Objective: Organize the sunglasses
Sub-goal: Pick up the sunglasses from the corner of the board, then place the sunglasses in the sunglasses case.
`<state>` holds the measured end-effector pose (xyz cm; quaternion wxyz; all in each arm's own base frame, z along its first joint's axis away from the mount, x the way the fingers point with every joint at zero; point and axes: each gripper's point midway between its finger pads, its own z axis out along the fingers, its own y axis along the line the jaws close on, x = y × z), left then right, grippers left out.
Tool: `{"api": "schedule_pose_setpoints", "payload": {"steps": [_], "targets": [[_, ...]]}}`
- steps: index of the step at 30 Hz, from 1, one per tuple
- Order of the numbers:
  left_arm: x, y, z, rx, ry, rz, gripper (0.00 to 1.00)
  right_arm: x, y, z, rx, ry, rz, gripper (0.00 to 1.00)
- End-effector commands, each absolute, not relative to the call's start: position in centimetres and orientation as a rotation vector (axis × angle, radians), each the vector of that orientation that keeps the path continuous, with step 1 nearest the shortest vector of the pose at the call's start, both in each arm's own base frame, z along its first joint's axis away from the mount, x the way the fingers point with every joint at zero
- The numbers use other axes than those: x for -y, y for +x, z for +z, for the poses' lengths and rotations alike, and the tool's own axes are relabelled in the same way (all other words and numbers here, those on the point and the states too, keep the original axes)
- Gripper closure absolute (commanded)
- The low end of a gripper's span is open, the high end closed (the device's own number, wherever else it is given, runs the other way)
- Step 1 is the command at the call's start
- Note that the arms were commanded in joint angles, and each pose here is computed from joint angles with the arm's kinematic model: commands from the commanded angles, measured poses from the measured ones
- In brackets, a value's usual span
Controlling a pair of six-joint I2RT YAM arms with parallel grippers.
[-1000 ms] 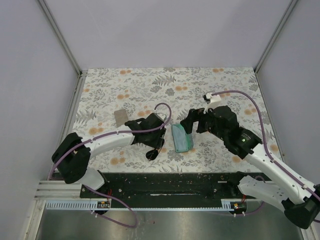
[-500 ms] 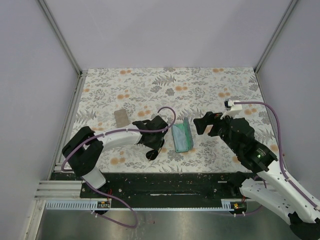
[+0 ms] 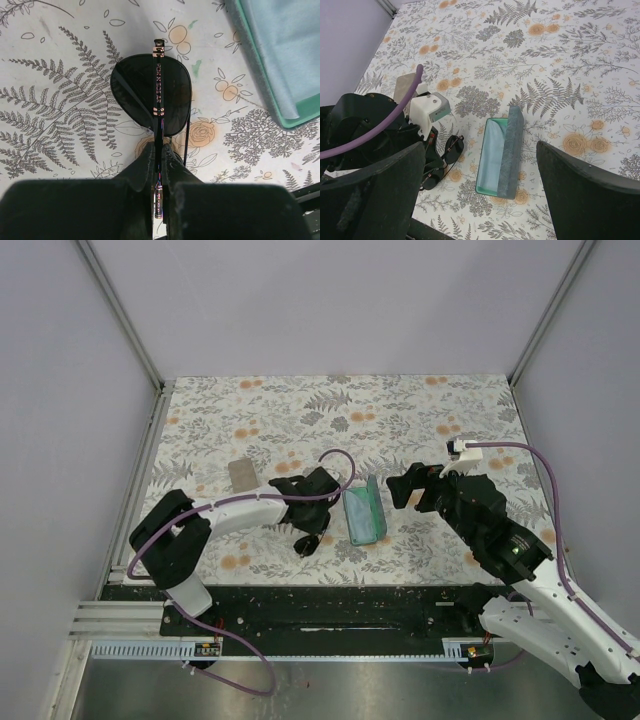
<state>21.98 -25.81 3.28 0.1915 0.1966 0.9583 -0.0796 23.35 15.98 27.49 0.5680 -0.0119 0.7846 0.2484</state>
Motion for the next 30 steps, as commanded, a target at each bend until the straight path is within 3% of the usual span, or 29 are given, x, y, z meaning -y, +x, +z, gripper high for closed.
{"api": "schedule_pose_setpoints", "payload": {"steps": [1,13,19,30], "targets": [[27.6,23.4,7.5,-2.611,0.465,-0.355,1.00,-15.5,23.6,28.3,-1.816,0.003,0.573,0.00],[33.4,26.5,13.9,-2.547,-0.013,-0.754,1.00,-14.4,23.6,28.3,-1.814,0.067,0.540,0.01],[35.1,28.3,12.5,-2.571,-0.339,-0.770,1.00,-14.0,23.4,28.3,-1.812,0.077,0.536,0.01],[37.8,29.2,10.4,-2.510,-0.438,-0.925,1.00,-13.8,22.9,28.0,-1.819,0.078,0.544,0.01]]}}
